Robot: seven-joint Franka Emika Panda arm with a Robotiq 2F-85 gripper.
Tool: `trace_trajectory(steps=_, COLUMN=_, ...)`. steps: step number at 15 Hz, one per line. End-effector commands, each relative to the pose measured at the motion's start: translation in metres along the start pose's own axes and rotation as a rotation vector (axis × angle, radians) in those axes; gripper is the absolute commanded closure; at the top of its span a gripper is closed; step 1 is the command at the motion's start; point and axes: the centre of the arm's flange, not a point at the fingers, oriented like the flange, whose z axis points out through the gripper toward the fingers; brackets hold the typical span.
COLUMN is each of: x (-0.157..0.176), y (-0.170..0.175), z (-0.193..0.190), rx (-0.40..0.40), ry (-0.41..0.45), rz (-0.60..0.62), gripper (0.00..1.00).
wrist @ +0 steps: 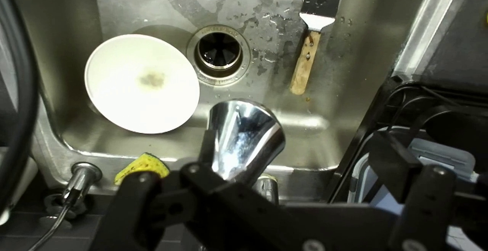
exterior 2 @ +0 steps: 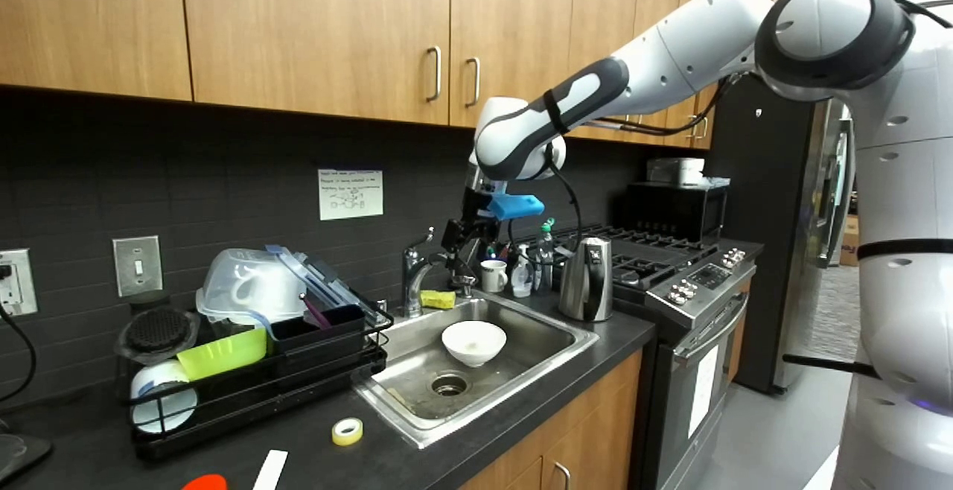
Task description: Push the faucet to the right.
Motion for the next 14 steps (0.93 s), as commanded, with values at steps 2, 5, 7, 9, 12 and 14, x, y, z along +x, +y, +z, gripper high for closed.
trace_trajectory(steps=2, x=0.005, y=-0.015, z=0.011, rx=-0.056, ry=-0.04, rz=-0.007, gripper=0.0)
trace_trajectory(steps=5, x=0.007, y=-0.022, z=0.018, rx=-0.104, ry=-0.062, rz=-0.004, gripper=0.0)
trace_trajectory(steps=7, x=0.011, y=-0.027, z=0.023, rx=-0.132, ry=-0.068, rz=0.008, gripper=0.0)
trace_trajectory(steps=9, x=0.015, y=-0.031, z=0.026, rx=-0.157, ry=-0.068, rz=0.024, gripper=0.0)
trace_trajectory(steps=12, x=0.023, y=-0.039, z=0.026, rx=-0.201, ry=-0.049, rz=0.068, gripper=0.0)
trace_trajectory(steps=14, x=0.028, y=-0.042, z=0.028, rx=-0.238, ry=-0.033, rz=0.101, gripper=0.0)
